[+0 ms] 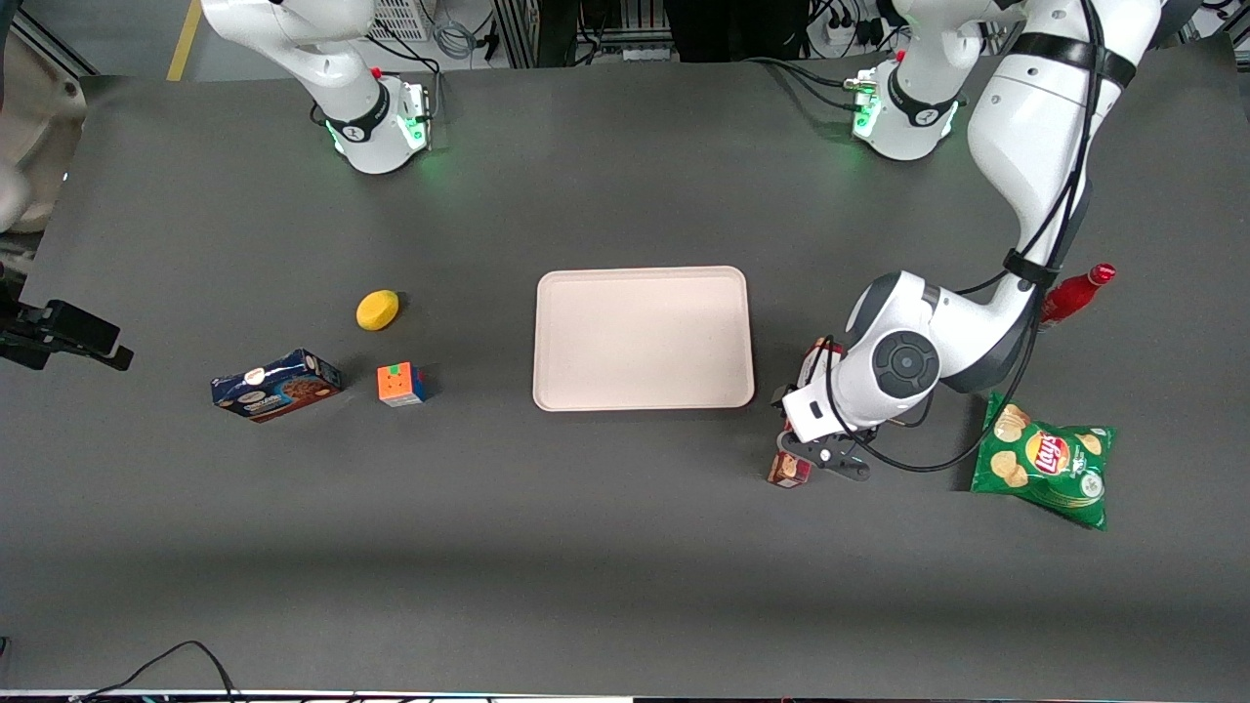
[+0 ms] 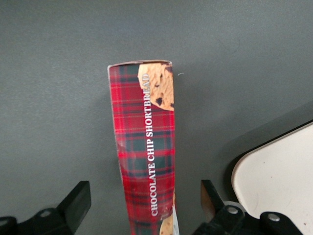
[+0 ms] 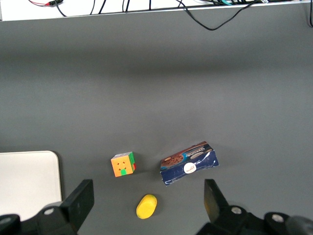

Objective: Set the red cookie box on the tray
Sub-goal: 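Close the left gripper on the top of the shortbread box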

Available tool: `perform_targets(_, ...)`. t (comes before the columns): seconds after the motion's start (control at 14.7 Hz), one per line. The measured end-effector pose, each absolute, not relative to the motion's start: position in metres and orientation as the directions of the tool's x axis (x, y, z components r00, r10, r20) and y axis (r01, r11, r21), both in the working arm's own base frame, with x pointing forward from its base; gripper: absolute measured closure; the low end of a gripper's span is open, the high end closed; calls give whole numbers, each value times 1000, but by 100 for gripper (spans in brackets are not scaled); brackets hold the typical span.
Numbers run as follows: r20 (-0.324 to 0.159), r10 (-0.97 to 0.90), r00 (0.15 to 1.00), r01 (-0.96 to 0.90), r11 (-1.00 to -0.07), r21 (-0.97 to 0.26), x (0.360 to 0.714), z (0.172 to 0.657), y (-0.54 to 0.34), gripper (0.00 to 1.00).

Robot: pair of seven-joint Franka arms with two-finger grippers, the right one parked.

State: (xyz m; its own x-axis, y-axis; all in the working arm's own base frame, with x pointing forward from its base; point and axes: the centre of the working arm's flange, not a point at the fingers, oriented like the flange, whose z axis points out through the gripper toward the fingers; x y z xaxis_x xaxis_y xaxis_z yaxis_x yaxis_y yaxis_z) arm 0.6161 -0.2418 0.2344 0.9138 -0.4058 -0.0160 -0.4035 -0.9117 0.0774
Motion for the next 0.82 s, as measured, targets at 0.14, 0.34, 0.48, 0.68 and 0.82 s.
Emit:
perform_targets(0.14, -10, -405, 914, -403, -911, 82, 612, 227, -243, 0)
perform_targets(0.34, -10, -406, 914, -403, -911, 85, 610, 223, -244, 3)
perform_targets(0.48, -10, -406, 914, -404, -911, 84, 610, 223, -244, 23)
perform_targets(0.68, -8, -407, 914, -405, -911, 83, 610, 223, -244, 57)
perform_targets(0.82, -6, -408, 913, -406, -910, 82, 611, 224, -244, 74)
